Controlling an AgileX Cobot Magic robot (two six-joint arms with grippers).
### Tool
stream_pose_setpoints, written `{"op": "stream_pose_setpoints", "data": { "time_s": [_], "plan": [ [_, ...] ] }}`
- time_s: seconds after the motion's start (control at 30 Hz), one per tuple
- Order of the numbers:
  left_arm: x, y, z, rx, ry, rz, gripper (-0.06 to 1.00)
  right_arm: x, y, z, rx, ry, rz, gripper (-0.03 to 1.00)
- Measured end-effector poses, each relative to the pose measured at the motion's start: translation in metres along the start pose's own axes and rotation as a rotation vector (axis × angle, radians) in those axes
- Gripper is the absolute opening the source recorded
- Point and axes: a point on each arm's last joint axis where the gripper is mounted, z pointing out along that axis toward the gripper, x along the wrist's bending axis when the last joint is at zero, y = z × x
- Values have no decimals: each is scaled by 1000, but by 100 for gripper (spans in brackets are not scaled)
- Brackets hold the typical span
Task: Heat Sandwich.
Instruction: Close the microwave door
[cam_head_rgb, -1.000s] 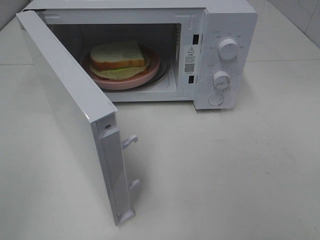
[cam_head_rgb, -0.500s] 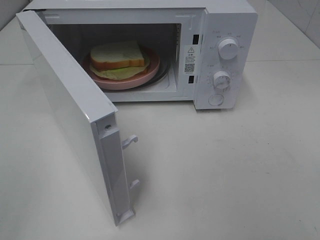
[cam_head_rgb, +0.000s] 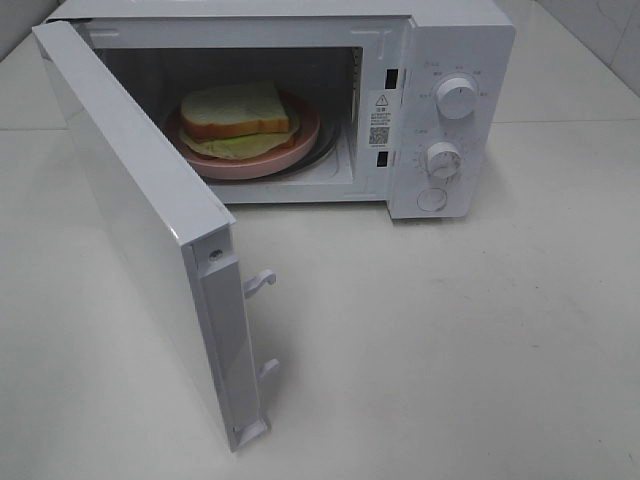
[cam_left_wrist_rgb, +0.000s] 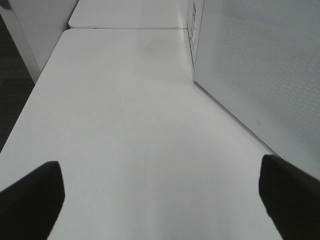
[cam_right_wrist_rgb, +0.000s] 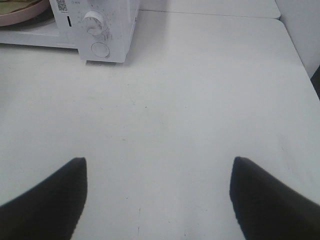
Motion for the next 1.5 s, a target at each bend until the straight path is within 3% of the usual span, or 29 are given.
{"op": "stream_pose_setpoints", "data": {
  "time_s": [0.37, 0.63, 0.8, 0.9, 0.93, 1.03, 1.1, 1.13, 1.2, 1.3, 1.5],
  "plan": [
    [0, 0, 0, 0, 0, 0, 98, 0, 0, 0, 0, 0, 0, 76],
    [0, 11, -6, -65, 1, -5, 88, 0, 0, 0, 0, 0, 0, 76],
    [0, 22, 5, -49, 2, -6, 73, 0, 0, 0, 0, 0, 0, 76],
    [0, 31, 17, -18, 5, -5, 56, 0, 0, 0, 0, 0, 0, 76],
    [0, 31, 17, -18, 5, -5, 56, 0, 0, 0, 0, 0, 0, 76],
    [1, 38, 33, 40, 6, -6, 35, 0, 0, 0, 0, 0, 0, 76],
    [1, 40, 36, 50, 6, -6, 30, 0, 0, 0, 0, 0, 0, 76],
    [1, 43, 45, 81, 7, -7, 19, 0, 0, 0, 0, 0, 0, 76],
    [1, 46, 54, 102, 8, -7, 8, 0, 0, 0, 0, 0, 0, 76],
    [1, 51, 67, 123, 8, -8, 0, 0, 0, 0, 0, 0, 0, 76],
    [2, 49, 100, 71, 10, -9, 0, 0, 0, 0, 0, 1, 0, 76]
  ]
}}
